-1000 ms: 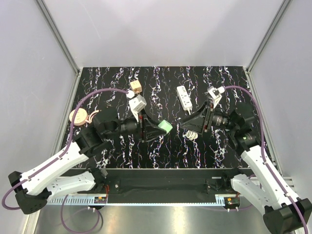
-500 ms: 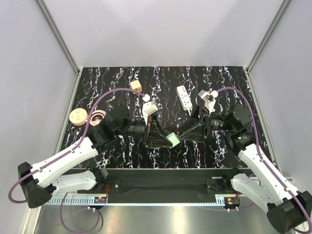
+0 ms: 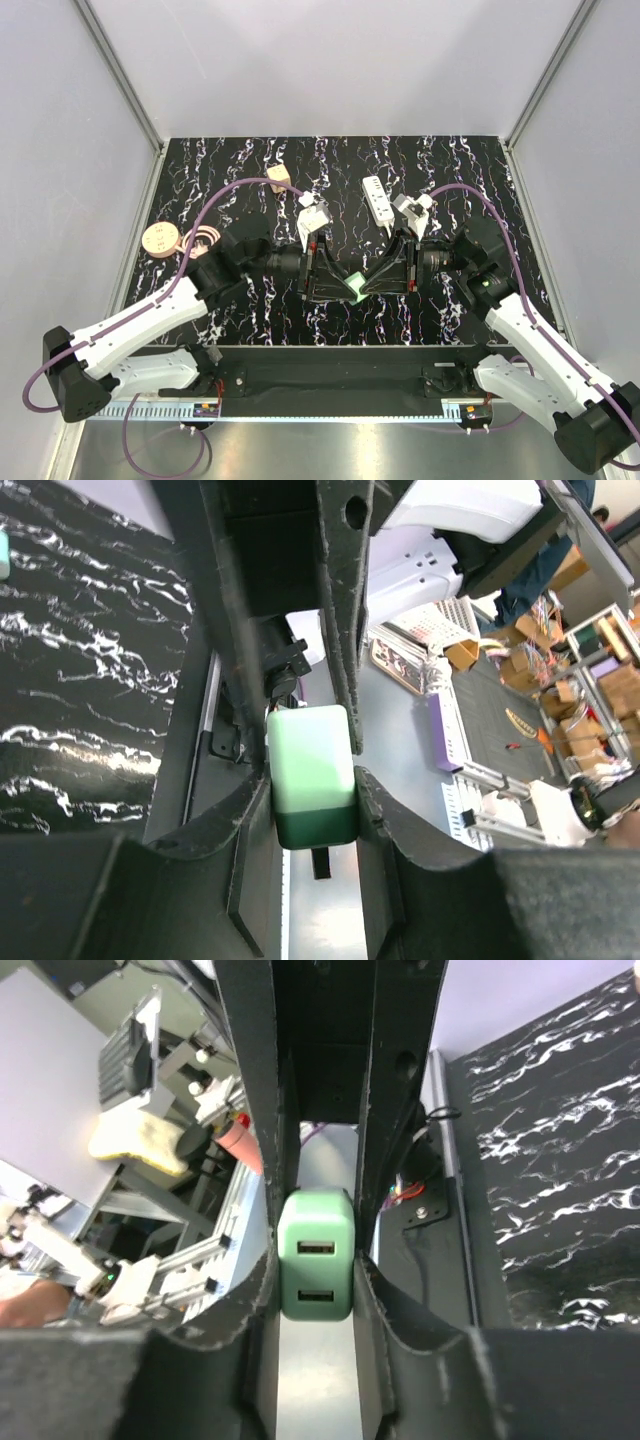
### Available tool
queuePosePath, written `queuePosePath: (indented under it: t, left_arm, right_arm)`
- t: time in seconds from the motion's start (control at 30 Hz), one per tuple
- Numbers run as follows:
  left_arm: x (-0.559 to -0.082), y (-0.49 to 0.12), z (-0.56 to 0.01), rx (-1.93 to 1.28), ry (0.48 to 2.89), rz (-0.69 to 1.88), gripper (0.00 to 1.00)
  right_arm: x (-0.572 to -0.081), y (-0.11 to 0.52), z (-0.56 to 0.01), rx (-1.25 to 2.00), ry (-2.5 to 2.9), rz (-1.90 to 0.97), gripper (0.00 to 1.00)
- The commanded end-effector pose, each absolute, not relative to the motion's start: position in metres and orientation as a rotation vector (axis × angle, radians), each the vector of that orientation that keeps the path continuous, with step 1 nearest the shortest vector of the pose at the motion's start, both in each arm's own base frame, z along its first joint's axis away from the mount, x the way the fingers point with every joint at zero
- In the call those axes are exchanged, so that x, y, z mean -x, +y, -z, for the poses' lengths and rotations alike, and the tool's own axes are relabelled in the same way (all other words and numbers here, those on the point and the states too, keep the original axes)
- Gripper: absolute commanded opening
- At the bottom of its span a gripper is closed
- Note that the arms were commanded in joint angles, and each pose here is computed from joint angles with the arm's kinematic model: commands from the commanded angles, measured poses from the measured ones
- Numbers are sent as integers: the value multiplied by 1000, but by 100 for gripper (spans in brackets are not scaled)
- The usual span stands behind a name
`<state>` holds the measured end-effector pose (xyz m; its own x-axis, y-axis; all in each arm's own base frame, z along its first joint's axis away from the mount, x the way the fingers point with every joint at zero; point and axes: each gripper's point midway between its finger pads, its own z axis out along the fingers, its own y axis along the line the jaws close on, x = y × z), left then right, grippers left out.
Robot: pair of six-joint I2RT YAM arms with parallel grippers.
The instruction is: Insert the plug
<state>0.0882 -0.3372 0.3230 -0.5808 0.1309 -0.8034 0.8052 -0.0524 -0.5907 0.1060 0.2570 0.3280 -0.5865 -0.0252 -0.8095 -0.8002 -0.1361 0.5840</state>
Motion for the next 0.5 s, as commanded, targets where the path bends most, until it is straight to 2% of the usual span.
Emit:
queuePosePath:
  t: [0.0,0.03,0.07,0.1,0.13,0.4,0.43,0.47]
  left_arm:
    - [-90,-343,-348,-1035,1580,1694,2]
    - [-92,-344,-346,-1030,1591,1683,9]
    - [-96,-344,-341,-1029,1621,1654,23]
    - [-104,-346,-338,-991,1639,1611,44]
    - [-107,-344,-333,-982,1665,1586,51]
    - [-115,-331,-330,-968,1666,1542,67]
    - [-114,-330,-329,-976,1660,1542,79]
    - [-110,-327,-331,-985,1646,1546,82]
  right_arm:
    - [-97,259,-341,993,1495,-1781,23]
    - [-96,258,-344,999,1476,-1782,20]
    - [-94,258,-342,1001,1473,-1787,11]
    - [-92,257,-344,999,1463,-1782,6]
    - [-92,256,-345,999,1450,-1766,0]
    - [-118,261,-334,881,1539,-1647,0]
    - [-123,262,-333,856,1544,-1625,0]
    - [-127,262,-334,843,1545,-1613,0]
